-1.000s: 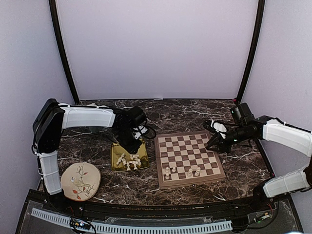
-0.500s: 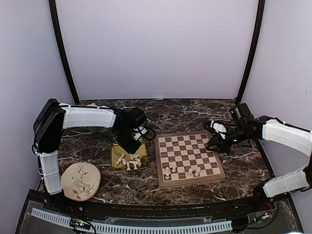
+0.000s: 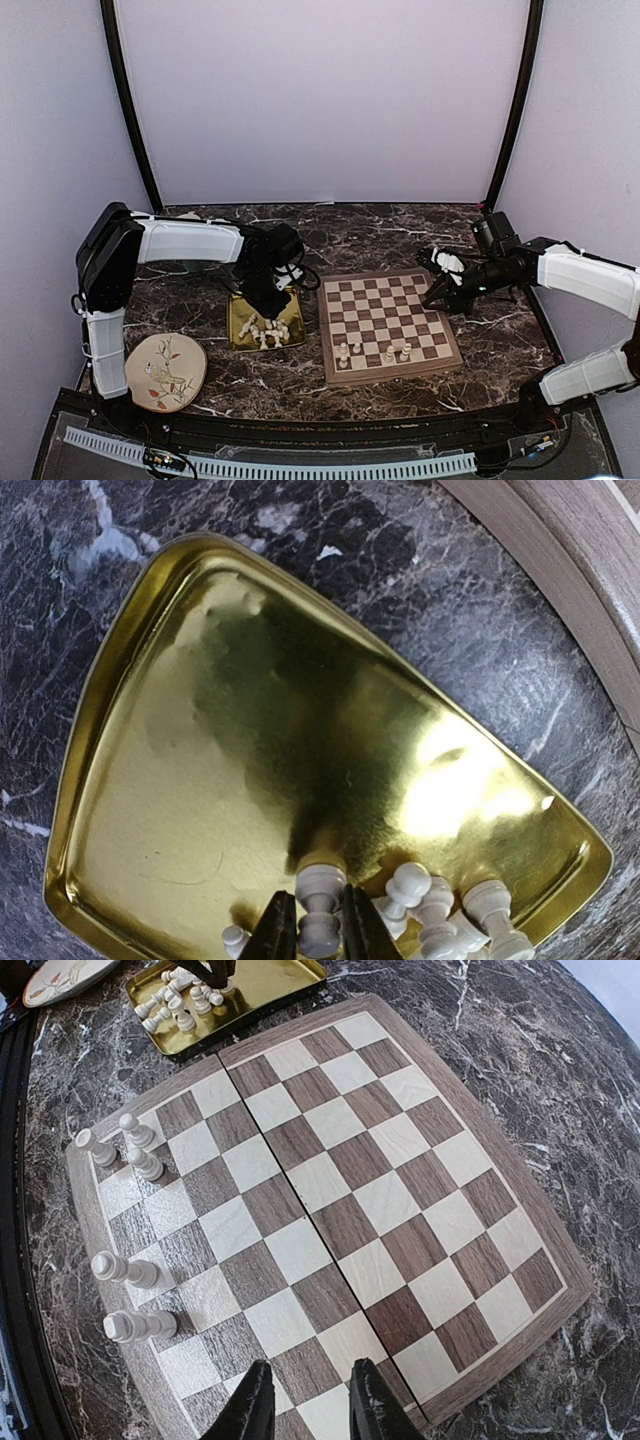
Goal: Set up the chess pieces on the board
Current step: Pick up the pawn from the storage box.
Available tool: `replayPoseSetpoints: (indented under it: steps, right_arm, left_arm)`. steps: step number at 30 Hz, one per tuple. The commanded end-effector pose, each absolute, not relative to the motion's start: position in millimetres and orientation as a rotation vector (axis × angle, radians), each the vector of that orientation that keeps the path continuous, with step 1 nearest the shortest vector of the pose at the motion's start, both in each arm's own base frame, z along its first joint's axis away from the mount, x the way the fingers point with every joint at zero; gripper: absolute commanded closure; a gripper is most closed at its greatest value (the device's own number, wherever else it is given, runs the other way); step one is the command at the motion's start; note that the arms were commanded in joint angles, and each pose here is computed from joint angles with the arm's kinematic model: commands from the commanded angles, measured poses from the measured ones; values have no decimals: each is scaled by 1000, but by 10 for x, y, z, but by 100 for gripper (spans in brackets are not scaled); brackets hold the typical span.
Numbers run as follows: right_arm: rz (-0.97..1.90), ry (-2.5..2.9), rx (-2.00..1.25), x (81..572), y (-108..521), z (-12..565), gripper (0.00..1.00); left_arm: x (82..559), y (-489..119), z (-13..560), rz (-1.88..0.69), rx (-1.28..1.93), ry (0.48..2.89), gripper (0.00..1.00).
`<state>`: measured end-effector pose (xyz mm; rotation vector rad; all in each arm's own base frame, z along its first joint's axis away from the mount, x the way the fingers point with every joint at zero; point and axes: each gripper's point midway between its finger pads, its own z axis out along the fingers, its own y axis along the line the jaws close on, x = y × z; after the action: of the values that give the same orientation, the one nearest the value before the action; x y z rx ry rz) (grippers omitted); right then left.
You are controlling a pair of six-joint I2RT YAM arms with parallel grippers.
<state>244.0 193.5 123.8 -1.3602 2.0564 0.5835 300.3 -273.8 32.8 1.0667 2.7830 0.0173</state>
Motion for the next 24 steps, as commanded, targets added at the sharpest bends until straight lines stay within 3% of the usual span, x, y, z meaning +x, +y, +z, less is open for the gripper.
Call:
replayPoseSetpoints:
  steps: [1,9,17,24]
  right_arm:
    - [577,2063,-1364,2439,1919,1192,73]
    - [574,2068,-1365,2443,1914,1180,73]
    - [574,2073,-1366,2445,1913,1165,73]
    - [565,2070,-1361,2460,1908,1185,73]
  left_arm:
    - [3020,-2671,385,62,1080,2785,83]
    - [3163,-2792,656,14,1046,2706,95]
    - [3329,-2948,1037,-248,917,2635,95]
    - [3224,-3553,1474,-542,1060,2418,94]
